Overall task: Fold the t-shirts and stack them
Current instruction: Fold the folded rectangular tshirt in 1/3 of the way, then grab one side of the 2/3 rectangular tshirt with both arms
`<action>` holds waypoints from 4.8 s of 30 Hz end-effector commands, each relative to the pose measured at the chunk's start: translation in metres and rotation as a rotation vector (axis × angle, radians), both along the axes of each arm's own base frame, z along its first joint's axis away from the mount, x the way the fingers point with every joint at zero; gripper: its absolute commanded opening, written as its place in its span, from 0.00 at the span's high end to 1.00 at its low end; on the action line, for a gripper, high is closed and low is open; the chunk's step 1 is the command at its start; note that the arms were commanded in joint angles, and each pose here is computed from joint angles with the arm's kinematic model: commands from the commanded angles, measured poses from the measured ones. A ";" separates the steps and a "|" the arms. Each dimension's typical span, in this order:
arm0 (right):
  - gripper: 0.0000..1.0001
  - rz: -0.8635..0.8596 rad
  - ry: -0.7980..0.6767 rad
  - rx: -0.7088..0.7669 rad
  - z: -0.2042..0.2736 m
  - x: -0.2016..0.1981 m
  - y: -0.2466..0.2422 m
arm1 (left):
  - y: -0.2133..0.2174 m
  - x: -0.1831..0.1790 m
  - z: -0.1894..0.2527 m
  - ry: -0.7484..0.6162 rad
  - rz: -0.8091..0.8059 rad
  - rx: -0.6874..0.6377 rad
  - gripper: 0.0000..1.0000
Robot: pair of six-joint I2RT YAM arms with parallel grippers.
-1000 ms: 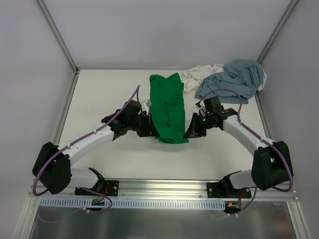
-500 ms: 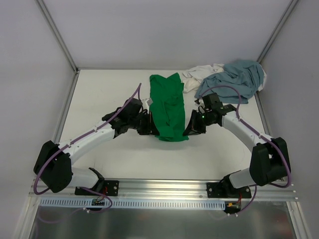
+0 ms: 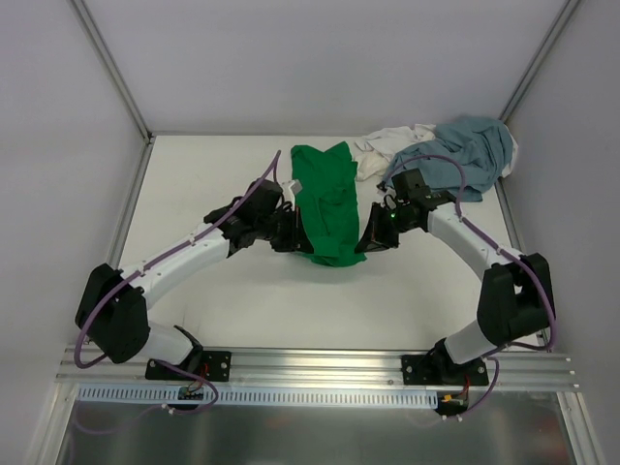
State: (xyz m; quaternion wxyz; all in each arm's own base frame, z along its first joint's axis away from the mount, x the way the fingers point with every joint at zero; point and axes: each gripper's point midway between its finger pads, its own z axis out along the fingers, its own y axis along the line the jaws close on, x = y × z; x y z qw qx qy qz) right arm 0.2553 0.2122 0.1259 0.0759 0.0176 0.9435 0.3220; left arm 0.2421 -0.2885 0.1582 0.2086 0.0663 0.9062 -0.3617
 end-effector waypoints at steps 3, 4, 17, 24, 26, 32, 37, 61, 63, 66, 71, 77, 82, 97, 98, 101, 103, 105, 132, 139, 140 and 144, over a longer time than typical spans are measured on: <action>1.00 0.003 -0.031 0.004 0.011 0.016 0.001 | 0.004 0.022 0.009 -0.048 0.029 0.024 1.00; 0.99 0.002 -0.034 0.005 0.012 0.021 0.002 | 0.006 0.027 0.005 -0.045 0.044 0.037 1.00; 0.99 -0.002 -0.026 0.009 0.002 0.081 0.018 | 0.014 0.088 -0.018 -0.052 0.069 0.128 1.00; 0.47 -0.016 -0.158 0.044 0.003 0.159 0.035 | 0.041 0.137 -0.022 -0.195 0.209 0.200 0.01; 0.42 -0.021 -0.177 0.057 0.006 0.172 0.036 | 0.048 0.138 -0.021 -0.238 0.231 0.208 0.01; 0.29 -0.072 -0.239 0.091 0.027 0.204 0.014 | 0.058 0.134 -0.015 -0.294 0.270 0.199 0.01; 0.01 -0.140 -0.265 0.113 0.045 0.218 -0.020 | 0.063 0.119 -0.005 -0.302 0.275 0.186 0.01; 0.01 -0.128 -0.126 0.057 -0.017 0.039 -0.050 | 0.032 0.007 -0.066 0.060 -0.025 -0.084 0.03; 0.00 -0.128 -0.104 0.054 -0.025 0.039 -0.049 | 0.031 0.010 -0.070 0.046 -0.024 -0.095 0.03; 0.00 -0.123 -0.090 0.055 -0.031 0.039 -0.047 | 0.035 0.015 -0.079 0.050 -0.011 -0.097 0.03; 0.01 -0.112 -0.044 0.062 -0.047 0.039 -0.039 | 0.038 0.026 -0.089 0.046 -0.008 -0.088 0.04; 0.01 -0.087 -0.009 0.064 -0.058 0.038 -0.024 | 0.046 0.040 -0.099 0.048 -0.022 -0.032 0.05; 0.02 -0.074 0.001 0.066 -0.061 0.041 -0.016 | 0.049 0.048 -0.108 0.054 -0.022 -0.007 0.05; 0.03 -0.059 0.022 0.078 -0.070 0.058 0.001 | 0.047 0.073 -0.114 0.054 -0.017 -0.001 0.06; 0.03 -0.057 0.016 0.083 -0.069 0.061 0.003 | 0.047 0.074 -0.114 0.057 -0.016 -0.003 0.06; 0.04 -0.059 0.019 0.088 -0.071 0.065 0.006 | 0.047 0.077 -0.116 0.065 -0.011 -0.006 0.06; 0.04 -0.057 0.023 0.089 -0.073 0.066 0.008 | 0.046 0.078 -0.117 0.071 -0.011 -0.010 0.07; 0.04 -0.056 0.027 0.094 -0.073 0.067 0.010 | 0.045 0.078 -0.119 0.078 -0.009 -0.014 0.07; 0.43 -0.065 0.055 0.141 -0.083 0.067 0.022 | 0.047 0.056 -0.135 0.186 0.005 -0.040 0.10; 0.42 -0.064 0.068 0.139 -0.085 0.062 0.022 | 0.043 0.056 -0.134 0.195 0.007 -0.057 0.10; 0.42 -0.064 0.067 0.140 -0.085 0.061 0.022 | 0.043 0.055 -0.134 0.198 0.006 -0.059 0.10; 0.46 -0.068 0.072 0.138 -0.087 0.059 0.021 | 0.039 0.054 -0.134 0.209 0.001 -0.085 0.19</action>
